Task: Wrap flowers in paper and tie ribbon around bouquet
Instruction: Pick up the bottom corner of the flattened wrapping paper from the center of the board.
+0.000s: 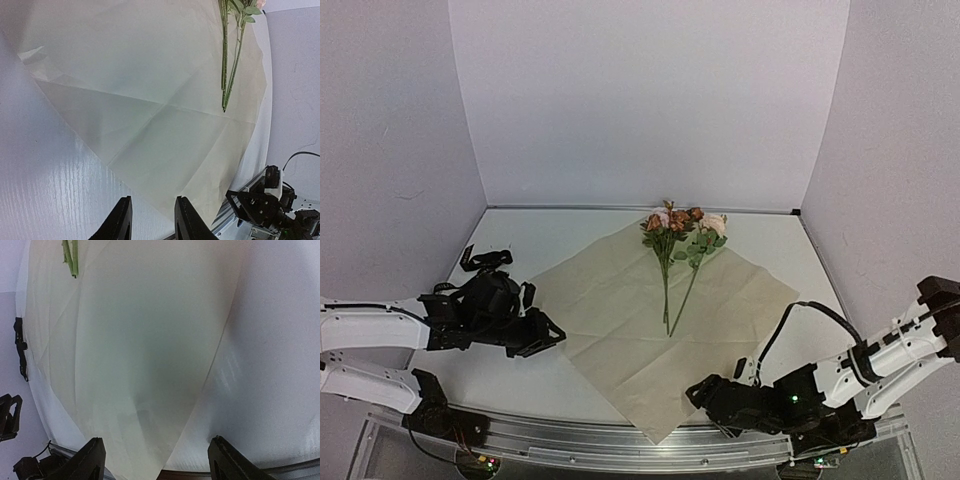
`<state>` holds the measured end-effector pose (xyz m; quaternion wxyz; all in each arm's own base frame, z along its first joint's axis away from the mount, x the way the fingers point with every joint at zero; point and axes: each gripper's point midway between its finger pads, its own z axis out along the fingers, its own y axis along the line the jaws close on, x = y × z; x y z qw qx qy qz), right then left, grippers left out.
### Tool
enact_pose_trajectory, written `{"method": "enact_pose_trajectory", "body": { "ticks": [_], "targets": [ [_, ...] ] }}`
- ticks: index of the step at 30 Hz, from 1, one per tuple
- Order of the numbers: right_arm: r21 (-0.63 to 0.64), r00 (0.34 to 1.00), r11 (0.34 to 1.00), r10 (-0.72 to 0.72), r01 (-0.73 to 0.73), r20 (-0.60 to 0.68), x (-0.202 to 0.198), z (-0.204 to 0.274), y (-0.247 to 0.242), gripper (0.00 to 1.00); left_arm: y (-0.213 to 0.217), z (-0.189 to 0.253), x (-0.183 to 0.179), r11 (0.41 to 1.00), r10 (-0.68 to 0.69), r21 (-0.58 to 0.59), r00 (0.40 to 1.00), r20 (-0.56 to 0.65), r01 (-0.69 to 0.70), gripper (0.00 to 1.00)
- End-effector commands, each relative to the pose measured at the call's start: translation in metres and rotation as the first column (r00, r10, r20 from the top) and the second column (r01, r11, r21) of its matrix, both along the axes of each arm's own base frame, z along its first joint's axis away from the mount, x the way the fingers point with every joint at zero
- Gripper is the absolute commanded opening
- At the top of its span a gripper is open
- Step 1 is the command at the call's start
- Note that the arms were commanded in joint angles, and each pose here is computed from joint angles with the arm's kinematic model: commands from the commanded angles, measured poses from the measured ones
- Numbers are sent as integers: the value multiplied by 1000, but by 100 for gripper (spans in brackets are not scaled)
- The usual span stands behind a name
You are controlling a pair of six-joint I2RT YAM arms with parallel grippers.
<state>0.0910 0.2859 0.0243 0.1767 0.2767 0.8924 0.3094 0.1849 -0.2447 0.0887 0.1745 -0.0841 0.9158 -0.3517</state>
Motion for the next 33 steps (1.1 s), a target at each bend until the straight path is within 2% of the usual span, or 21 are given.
{"method": "enact_pose_trajectory", "body": {
  "ticks": [1, 5, 9, 13, 16, 18, 25, 33],
  "targets": [
    [173, 988, 973, -147, 154, -52, 3, 1, 16, 72, -1, 17, 8, 1000, 16, -13, 998, 63, -16, 32],
    [212, 985, 962, -158, 170, -69, 2, -8, 26, 66, -3, 23, 10, 1000, 10, -16, 997, 75, -9, 32],
    [250, 985, 953, -164, 170, -46, 5, -5, 33, 52, -3, 28, 9, 1000, 0, -14, 996, 94, 2, 33],
    [266, 986, 951, -165, 156, 8, 11, 8, 32, 31, -4, 32, 10, 1000, -24, -1, 993, 116, 24, 34],
    [278, 984, 949, -169, 149, 50, 16, 19, 31, 11, -10, 35, 12, 999, -51, -1, 990, 131, 51, 34],
    [291, 983, 946, -169, 140, 74, 19, 29, 31, 1, -15, 38, 13, 998, -66, -2, 988, 143, 67, 34],
    [297, 964, 945, -198, 139, 179, 51, 69, 19, 0, -25, 68, 25, 996, -80, -26, 969, 235, 88, 34],
    [284, 961, 940, -235, 187, 147, 118, 86, 18, 0, -38, 111, 57, 998, -69, 31, 930, 362, 62, 36]
  ]
}}
